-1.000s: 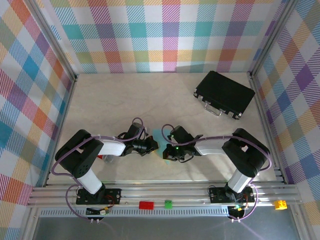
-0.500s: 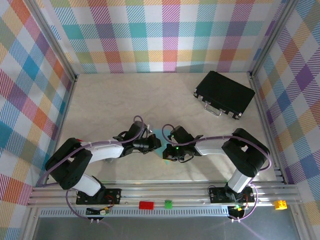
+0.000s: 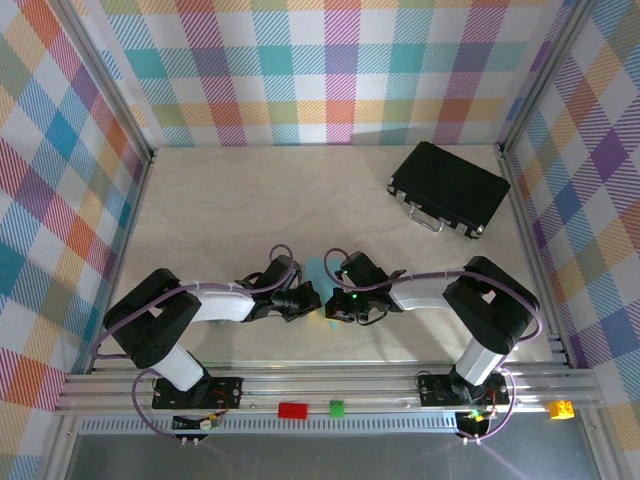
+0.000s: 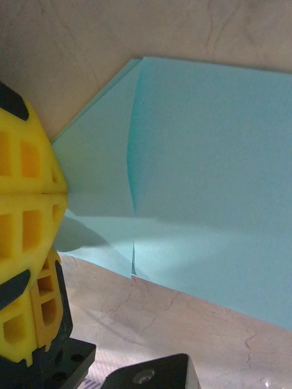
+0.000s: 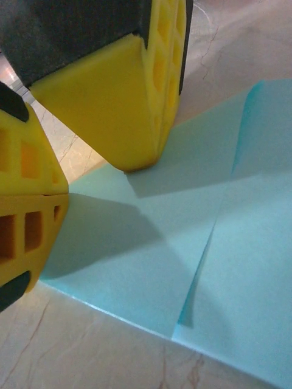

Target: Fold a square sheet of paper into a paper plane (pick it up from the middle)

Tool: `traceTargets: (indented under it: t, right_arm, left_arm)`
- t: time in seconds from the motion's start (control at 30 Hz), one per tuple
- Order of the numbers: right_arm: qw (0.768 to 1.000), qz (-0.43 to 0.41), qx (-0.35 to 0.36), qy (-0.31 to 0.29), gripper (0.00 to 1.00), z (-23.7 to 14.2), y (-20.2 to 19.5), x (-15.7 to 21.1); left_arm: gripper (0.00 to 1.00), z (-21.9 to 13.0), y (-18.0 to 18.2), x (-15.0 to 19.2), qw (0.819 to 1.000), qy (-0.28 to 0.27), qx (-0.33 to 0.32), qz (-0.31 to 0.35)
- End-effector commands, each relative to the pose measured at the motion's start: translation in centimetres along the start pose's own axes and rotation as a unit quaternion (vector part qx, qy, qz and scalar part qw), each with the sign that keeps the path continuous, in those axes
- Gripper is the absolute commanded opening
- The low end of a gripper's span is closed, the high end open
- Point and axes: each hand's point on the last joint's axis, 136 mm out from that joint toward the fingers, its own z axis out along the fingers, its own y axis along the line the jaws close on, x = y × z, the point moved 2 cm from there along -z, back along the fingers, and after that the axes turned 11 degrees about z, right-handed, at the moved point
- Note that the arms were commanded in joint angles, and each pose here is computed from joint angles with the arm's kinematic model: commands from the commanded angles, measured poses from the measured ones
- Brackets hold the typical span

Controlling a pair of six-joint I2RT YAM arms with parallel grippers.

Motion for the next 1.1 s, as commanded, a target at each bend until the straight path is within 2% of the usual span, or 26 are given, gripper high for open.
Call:
traceTargets:
  t: [0.0,0.4,0.63,0.73,0.93,1.07]
  right_arm:
    - [0.993,0.046,0.108,0.033,0.0,0.9,-6.2,2.4]
    - [0.992,0.02,0.115,0.037,0.0,0.6,-6.4,2.4]
    - [0.992,-0.015,0.113,0.047,0.0,0.2,-5.4,2.0]
    - [0.992,-0.022,0.11,0.049,0.0,-0.1,-5.1,1.6]
    - [0.994,-0.028,0.098,0.05,0.0,-0.4,-4.3,1.3]
    - [0.995,-0.023,0.081,0.047,0.01,-0.5,-3.3,1.1]
  left_arm:
    - [0.0,-0.5,2.9,-1.3,0.998,-0.019,-0.065,-0.016]
    - [0.0,-2.0,5.1,-5.1,0.995,-0.049,-0.069,-0.055]
    - [0.0,-4.4,1.7,-6.5,0.997,-0.069,-0.018,-0.022]
    - [0.01,-5.0,-0.1,-6.1,0.997,-0.074,0.026,0.005]
    - [0.0,-1.9,-2.1,-3.7,0.995,-0.008,0.091,0.037]
    - [0.0,0.0,-0.2,-2.4,0.998,0.004,0.068,0.015]
